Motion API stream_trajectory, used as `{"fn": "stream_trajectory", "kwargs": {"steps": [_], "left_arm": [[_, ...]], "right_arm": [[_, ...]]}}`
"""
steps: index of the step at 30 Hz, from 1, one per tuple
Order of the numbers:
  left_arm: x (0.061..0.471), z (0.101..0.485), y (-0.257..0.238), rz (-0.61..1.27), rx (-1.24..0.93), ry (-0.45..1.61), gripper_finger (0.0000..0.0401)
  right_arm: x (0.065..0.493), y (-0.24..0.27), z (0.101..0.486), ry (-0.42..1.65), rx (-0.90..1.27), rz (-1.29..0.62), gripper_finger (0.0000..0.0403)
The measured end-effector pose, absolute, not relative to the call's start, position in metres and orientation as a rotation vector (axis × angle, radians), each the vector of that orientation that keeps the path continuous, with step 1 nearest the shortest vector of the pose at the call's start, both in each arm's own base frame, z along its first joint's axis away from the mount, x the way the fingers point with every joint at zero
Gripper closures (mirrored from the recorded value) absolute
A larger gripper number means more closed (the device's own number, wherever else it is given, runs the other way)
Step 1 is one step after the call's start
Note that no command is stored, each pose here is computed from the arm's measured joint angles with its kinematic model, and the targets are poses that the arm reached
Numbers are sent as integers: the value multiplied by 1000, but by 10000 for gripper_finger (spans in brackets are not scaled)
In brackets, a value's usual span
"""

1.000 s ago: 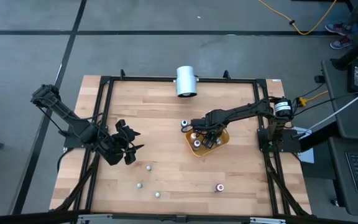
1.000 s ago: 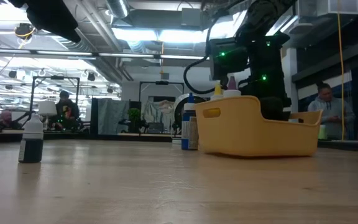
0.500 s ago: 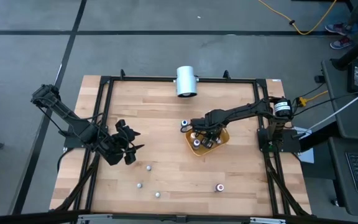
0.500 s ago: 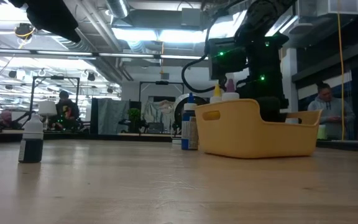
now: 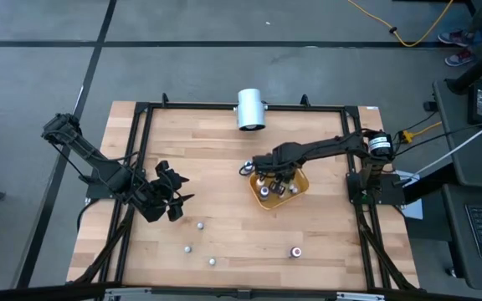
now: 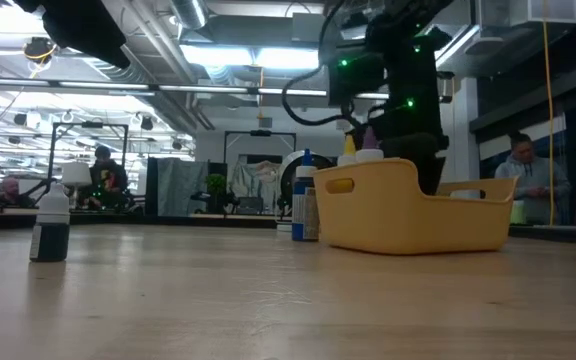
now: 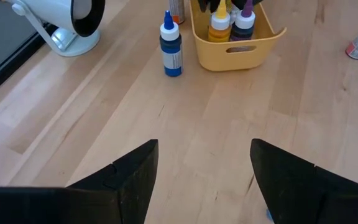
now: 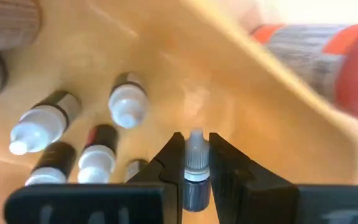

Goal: Pick & Place food coloring
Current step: Adjust the red food coloring bottle in the yellow bin

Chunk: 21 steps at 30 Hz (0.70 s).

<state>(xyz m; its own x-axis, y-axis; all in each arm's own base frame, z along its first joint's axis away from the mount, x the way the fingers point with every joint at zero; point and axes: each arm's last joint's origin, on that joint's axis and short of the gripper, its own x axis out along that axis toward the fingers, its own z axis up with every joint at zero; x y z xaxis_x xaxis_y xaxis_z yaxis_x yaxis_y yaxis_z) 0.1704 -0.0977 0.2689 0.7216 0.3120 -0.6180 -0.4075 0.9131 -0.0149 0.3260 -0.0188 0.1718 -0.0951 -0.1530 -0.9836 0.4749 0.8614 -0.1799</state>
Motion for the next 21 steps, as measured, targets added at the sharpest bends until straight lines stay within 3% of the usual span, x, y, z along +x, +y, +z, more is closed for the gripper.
{"fn": "stream_trajectory", "kwargs": {"steps": [11,21], "left_arm": [[170,269,-98,399,-154,653,152],[170,269,-98,396,-146,655,152]], "right_arm": [[328,-19,196,1586,186,-593,347],[321,5,233,1329,125,-716,345]]}}
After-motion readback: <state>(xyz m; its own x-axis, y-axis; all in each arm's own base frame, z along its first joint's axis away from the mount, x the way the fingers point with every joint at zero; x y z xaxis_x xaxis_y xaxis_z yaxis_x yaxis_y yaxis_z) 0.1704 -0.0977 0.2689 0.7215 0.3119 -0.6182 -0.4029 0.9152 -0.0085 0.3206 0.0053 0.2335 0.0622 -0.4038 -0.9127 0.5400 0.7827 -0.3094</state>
